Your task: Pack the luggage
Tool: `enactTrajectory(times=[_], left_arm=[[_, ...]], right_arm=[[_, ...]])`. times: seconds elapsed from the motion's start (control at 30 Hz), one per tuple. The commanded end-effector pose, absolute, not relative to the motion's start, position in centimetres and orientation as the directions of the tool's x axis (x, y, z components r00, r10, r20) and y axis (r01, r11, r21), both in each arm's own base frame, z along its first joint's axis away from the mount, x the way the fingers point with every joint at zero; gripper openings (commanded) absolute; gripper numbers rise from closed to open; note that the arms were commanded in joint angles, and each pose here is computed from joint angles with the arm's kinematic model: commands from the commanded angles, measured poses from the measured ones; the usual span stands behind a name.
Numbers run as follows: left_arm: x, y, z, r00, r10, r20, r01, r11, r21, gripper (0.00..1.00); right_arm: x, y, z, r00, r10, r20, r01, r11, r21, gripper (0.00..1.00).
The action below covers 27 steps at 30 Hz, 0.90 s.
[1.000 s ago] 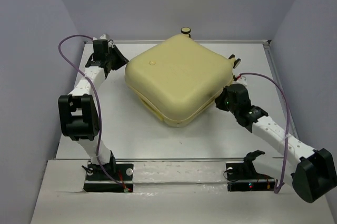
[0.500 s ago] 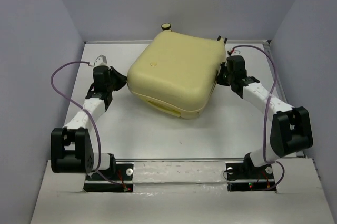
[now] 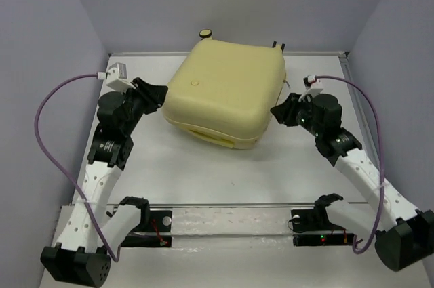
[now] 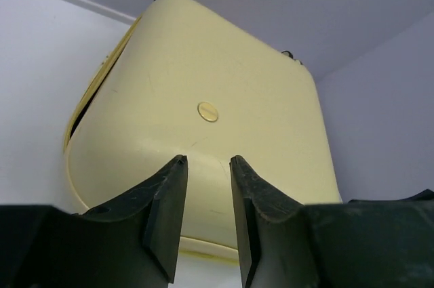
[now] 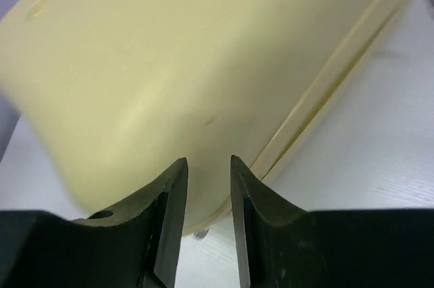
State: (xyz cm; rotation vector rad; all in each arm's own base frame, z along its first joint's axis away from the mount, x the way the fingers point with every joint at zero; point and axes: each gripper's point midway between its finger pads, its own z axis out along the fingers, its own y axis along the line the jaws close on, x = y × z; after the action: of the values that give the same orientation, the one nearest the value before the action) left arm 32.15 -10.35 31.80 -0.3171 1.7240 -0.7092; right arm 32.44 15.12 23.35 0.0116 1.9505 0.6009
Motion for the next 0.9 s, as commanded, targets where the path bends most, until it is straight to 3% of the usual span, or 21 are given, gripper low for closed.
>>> enactTrajectory(times=[0.0,0.13,0.27,0.33,0.57,0.87], left_arm=[[28.4,-11.4,29.4,-0.341,-0.528,-0.777,0.196,0.769,-0.608,0.42],[25.2,-14.7,21.7,-0.497,-0.561,-0.662,0.171,0.685,-0.708,0.33],[23.0,-17.3,18.9,-0.547,-0.585,-0.599,0.195,0.607,-0.770,0.29],[22.9,-18.0,17.0,-0.572,-0.592,-0.568,0.168,0.593,-0.787,0.30],[23.0,-22.3,17.1,-0.633,-0.522,-0.571,0.251,0.560,-0.790,0.42],[24.1,-25.7,19.0,-0.637,-0.470,-0.612,0.312,0.568,-0.761,0.43]], right_arm=[[26.8,18.7,21.1,-0.537,0.286,-0.793,-0.446,0.702,0.555,0.07],[22.2,21.8,19.3,-0.579,0.225,-0.784,-0.566,0.581,0.585,0.11],[21.7,22.1,18.0,-0.548,0.222,-0.806,-0.559,0.621,0.550,0.45],[22.1,22.4,17.2,-0.557,0.226,-0.799,-0.545,0.627,0.557,0.49],[25.2,21.9,16.0,-0.449,0.265,-0.853,-0.518,0.701,0.490,0.51],[27.0,23.7,15.2,-0.414,0.256,-0.873,-0.573,0.672,0.469,0.49]])
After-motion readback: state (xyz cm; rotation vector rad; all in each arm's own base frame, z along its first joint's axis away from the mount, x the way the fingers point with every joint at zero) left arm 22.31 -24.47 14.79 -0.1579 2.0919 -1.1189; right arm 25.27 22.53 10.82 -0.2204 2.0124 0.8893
